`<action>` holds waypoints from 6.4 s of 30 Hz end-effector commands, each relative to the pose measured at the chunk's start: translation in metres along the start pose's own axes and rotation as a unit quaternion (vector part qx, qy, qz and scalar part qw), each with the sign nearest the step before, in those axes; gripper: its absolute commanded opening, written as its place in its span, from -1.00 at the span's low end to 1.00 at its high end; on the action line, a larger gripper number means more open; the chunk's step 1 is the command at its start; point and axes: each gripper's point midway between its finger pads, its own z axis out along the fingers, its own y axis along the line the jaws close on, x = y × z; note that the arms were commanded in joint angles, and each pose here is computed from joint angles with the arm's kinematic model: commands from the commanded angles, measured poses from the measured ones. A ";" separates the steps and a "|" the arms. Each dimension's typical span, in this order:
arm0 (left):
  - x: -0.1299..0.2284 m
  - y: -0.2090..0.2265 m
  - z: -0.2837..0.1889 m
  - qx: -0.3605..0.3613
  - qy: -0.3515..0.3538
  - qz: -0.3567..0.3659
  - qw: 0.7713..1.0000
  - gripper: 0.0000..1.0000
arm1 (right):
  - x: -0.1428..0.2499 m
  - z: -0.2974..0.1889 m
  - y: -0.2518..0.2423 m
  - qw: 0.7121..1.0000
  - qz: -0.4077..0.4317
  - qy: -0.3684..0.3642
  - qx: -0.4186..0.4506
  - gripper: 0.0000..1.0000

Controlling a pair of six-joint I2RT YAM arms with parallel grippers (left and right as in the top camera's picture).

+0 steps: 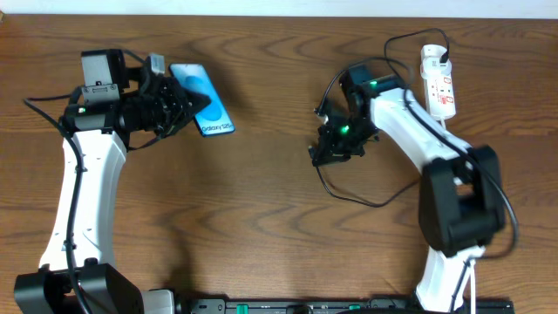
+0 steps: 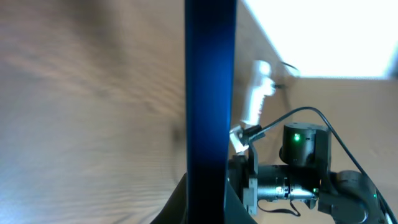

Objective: Plug charger to phone and switch on socket

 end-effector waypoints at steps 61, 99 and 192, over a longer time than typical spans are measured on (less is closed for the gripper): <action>0.021 -0.089 -0.010 0.188 0.049 0.176 0.965 -0.86 | 0.078 -0.023 0.194 0.935 -0.226 0.027 -0.273 -0.97; 0.029 -0.109 -0.020 0.240 0.085 0.150 0.955 -0.85 | 0.054 -0.062 0.214 0.914 -0.280 -0.068 -0.286 -0.97; 0.048 -0.119 -0.033 0.301 0.103 0.251 0.914 -0.86 | 0.015 -0.069 0.225 0.926 -0.235 -0.129 -0.265 -0.97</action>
